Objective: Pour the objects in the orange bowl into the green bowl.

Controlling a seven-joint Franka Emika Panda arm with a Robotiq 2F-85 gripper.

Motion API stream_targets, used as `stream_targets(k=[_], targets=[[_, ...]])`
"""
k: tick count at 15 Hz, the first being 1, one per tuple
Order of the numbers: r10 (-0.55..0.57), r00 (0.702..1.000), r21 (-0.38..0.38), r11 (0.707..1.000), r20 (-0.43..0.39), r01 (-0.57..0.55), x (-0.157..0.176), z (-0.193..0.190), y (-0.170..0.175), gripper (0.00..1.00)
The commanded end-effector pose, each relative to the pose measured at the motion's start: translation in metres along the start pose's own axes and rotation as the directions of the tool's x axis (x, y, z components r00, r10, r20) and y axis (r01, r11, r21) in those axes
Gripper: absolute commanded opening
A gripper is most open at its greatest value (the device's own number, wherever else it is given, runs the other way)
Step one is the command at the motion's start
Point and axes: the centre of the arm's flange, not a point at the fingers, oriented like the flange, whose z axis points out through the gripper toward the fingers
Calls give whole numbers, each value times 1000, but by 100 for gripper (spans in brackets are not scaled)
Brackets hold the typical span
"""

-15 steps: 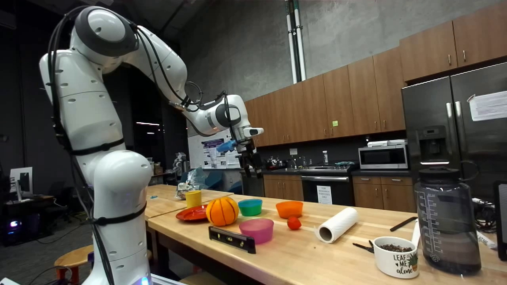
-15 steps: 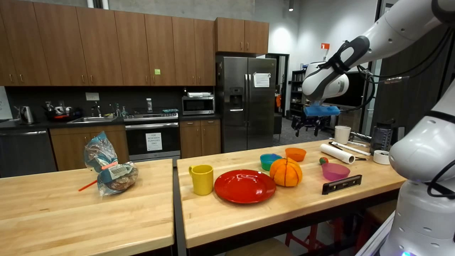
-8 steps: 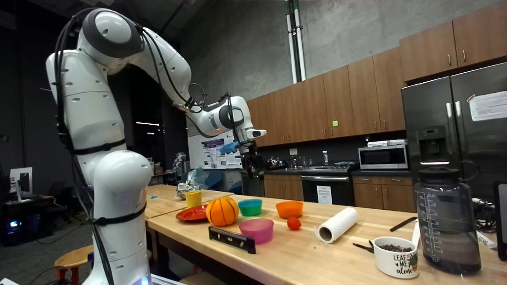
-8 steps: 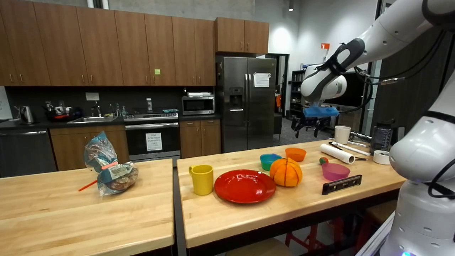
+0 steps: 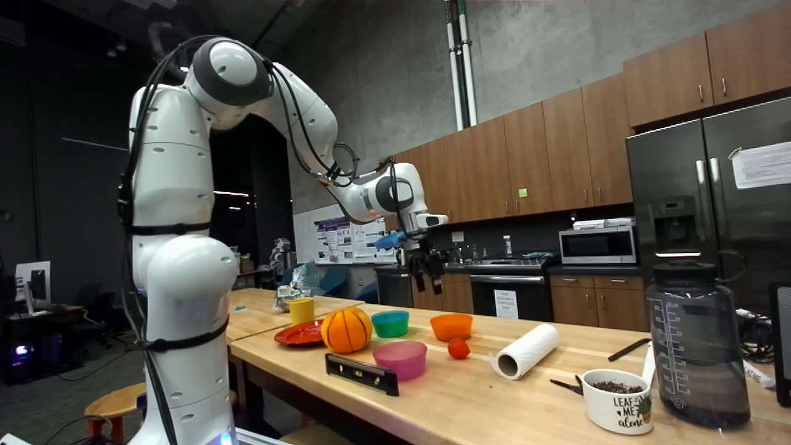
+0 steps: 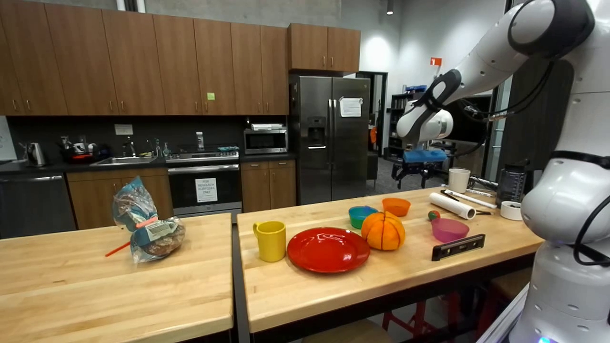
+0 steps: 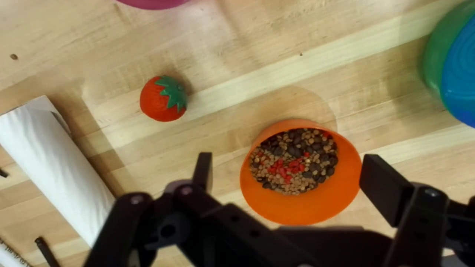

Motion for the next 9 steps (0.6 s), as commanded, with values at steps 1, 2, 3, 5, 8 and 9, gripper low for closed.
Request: stream_targets(k=[1, 2, 3, 5, 8, 9], targets=[[34, 999, -24, 999, 26, -33, 42, 22, 6, 100], [47, 998, -34, 998, 32, -46, 48, 29, 10, 100], [55, 998, -39, 998, 39, -53, 53, 37, 13, 100], [78, 995, -42, 996, 58, -75, 60, 55, 19, 100], [126, 988, -36, 992, 84, -123, 67, 76, 23, 100], [139, 986, -34, 990, 91, -137, 68, 82, 24, 95]])
